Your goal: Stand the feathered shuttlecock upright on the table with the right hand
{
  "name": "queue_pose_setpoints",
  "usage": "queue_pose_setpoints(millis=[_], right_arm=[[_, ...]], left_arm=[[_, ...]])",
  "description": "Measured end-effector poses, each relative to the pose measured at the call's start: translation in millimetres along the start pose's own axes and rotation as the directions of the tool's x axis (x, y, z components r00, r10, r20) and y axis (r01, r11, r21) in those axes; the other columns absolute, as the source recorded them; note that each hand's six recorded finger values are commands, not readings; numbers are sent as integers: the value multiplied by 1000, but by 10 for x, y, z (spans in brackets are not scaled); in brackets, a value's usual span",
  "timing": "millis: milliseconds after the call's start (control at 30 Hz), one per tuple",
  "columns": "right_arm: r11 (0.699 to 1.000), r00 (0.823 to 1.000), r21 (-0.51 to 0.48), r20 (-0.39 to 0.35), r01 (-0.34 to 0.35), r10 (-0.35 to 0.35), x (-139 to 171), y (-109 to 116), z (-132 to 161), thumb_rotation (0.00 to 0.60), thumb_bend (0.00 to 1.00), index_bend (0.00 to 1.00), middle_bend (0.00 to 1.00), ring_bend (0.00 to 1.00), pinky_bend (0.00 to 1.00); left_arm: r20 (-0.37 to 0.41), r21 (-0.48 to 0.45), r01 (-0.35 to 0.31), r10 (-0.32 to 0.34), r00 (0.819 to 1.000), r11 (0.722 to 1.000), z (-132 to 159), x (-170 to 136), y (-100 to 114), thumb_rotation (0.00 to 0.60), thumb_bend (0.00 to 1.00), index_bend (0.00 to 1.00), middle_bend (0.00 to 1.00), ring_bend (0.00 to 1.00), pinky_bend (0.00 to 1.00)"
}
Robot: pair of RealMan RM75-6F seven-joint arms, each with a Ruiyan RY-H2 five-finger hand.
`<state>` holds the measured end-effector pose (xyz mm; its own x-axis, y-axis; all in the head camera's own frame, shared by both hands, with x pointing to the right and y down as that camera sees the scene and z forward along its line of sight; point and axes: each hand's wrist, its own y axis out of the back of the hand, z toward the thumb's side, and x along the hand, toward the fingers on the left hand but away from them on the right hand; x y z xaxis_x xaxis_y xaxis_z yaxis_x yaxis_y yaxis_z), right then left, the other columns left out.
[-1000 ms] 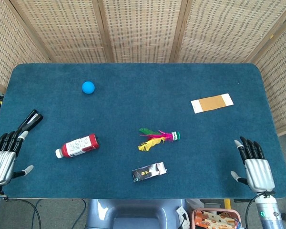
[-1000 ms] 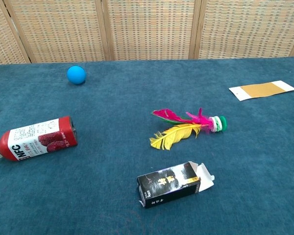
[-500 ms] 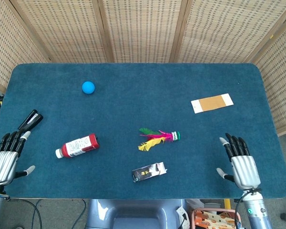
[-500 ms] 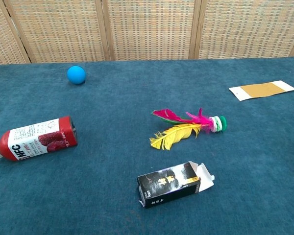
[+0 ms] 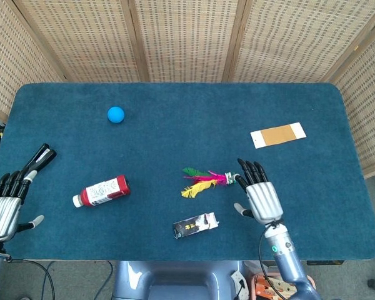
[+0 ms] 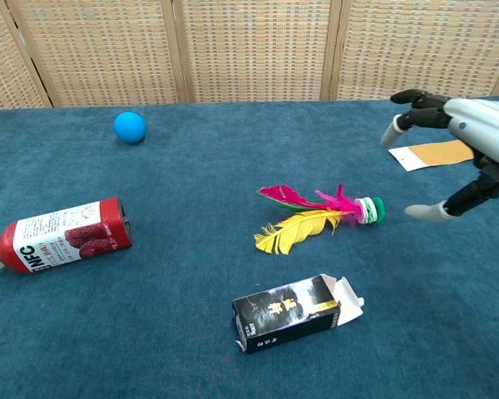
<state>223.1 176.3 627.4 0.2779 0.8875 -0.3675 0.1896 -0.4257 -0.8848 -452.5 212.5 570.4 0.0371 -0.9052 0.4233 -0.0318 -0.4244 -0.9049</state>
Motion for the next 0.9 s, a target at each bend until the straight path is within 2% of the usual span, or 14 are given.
queue_pose_setpoints(millis=[100, 267, 533, 667, 900], right_arm=[[999, 1000, -22, 9, -30, 30, -147, -123, 123, 600, 184, 289, 0, 0, 0], [996, 997, -32, 13, -78, 78, -379, -319, 329, 600, 271, 323, 0, 0, 0], [989, 989, -21, 22, -149, 149, -645, -563, 538, 600, 286, 324, 0, 0, 0], [988, 987, 3, 19, -157, 157, -746, -591, 610, 600, 300, 324, 0, 0, 0], [991, 991, 15, -1, -130, 131, -851, -522, 734, 600, 302, 324, 0, 0, 0]], left_arm=[[-7, -6, 2, -2, 1000, 1000, -25, 16, -3, 600, 13, 0, 0, 0, 0], [-4, -12, 7, -7, 1000, 1000, -26, 23, -14, 600, 13, 0, 0, 0, 0], [4, -17, 21, -21, 1000, 1000, -18, 31, -45, 600, 13, 0, 0, 0, 0], [6, -21, 18, -18, 1000, 1000, -17, 30, -38, 600, 13, 0, 0, 0, 0], [0, -25, 24, -24, 1000, 999, -40, 44, -48, 600, 13, 0, 0, 0, 0]])
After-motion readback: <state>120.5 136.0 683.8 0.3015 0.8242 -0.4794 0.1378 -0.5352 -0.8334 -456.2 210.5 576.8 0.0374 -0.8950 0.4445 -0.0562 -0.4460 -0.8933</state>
